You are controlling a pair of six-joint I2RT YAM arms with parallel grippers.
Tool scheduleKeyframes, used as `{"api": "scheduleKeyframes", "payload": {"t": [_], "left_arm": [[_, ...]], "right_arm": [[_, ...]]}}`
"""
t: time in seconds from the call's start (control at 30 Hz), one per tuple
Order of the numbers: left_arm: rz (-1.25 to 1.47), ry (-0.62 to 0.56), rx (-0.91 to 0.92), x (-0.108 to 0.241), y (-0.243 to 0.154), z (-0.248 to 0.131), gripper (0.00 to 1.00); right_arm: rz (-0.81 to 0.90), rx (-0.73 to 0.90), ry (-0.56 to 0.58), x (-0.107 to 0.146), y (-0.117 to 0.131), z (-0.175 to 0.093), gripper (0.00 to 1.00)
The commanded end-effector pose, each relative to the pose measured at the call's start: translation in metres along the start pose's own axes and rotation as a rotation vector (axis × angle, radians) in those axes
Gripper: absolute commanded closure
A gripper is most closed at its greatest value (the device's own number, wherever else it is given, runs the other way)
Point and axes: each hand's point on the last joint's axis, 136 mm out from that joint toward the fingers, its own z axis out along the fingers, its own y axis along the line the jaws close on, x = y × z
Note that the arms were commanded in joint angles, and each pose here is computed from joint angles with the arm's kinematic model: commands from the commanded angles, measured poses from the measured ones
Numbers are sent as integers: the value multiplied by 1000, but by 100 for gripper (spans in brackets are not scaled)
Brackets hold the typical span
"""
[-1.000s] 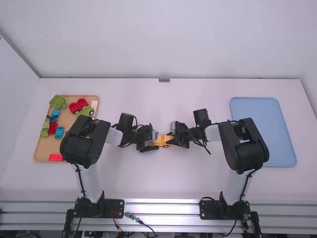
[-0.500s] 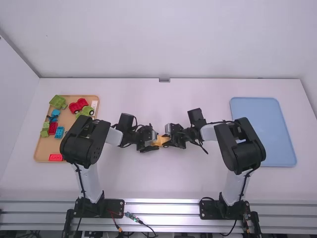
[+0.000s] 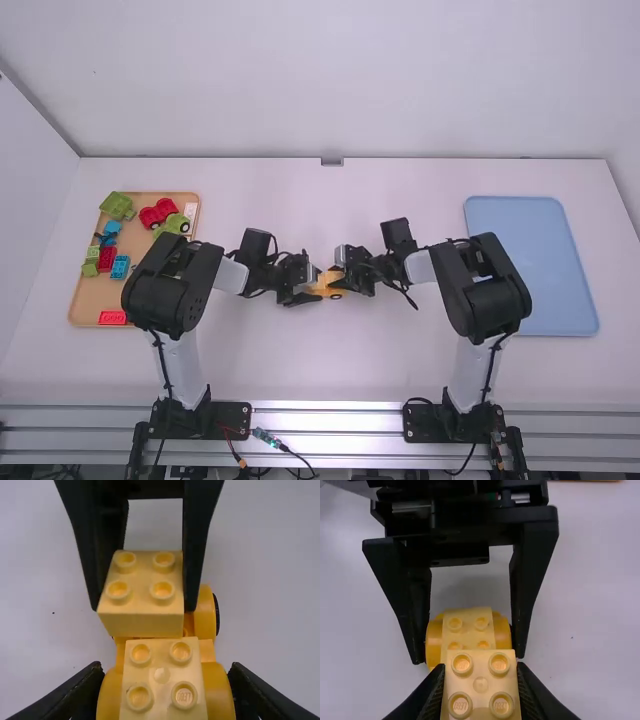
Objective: Assemble lego blocks to make yellow taxi
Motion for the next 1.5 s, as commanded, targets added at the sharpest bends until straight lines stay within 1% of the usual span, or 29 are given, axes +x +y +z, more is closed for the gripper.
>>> {"api": "scheduleKeyframes", "payload": {"t": [0.0,0.03,0.07,0.1,0.2,0.47,0.57,0.67,0.77,0.9,0.97,1.0,1.07,1.17,1.37,1.47], "left_arm": [[-10,-2,27,3,-10,3,27],[-13,-2,27,3,-10,3,14],[-14,-2,28,3,-10,3,9],[-11,-3,26,3,-10,3,6],[4,-24,26,0,-11,3,3],[-14,-92,11,-9,-10,4,2],[-24,-129,43,-8,-10,9,2],[-110,-156,87,-2,-3,20,1],[-99,-194,124,-7,-4,21,2],[-130,-121,74,5,5,24,5],[-137,-116,73,6,3,24,7],[-137,-113,70,7,2,24,11],[-130,-101,53,11,2,24,13],[-148,-78,2,17,6,22,14],[-125,-105,-56,13,4,18,13],[-147,-107,-93,15,5,14,17]], "right_arm": [[34,-8,-10,5,2,-1,100],[43,-5,-6,5,1,-1,100],[45,-3,-4,6,1,-1,100],[46,-3,-1,6,1,0,100],[45,-5,-12,5,1,-2,100],[57,-3,-21,6,0,-7,100],[52,-16,-17,5,2,-5,100],[62,-23,-11,5,1,-6,100],[66,-23,-18,4,1,-8,100],[42,-34,-27,3,3,-8,100],[40,-35,-25,3,4,-7,100],[40,-36,-26,3,4,-7,100],[40,-33,-25,3,3,-7,100],[45,-33,-25,3,3,-7,100],[36,-33,-16,3,4,-5,100],[39,-24,4,6,2,-4,100]]}}
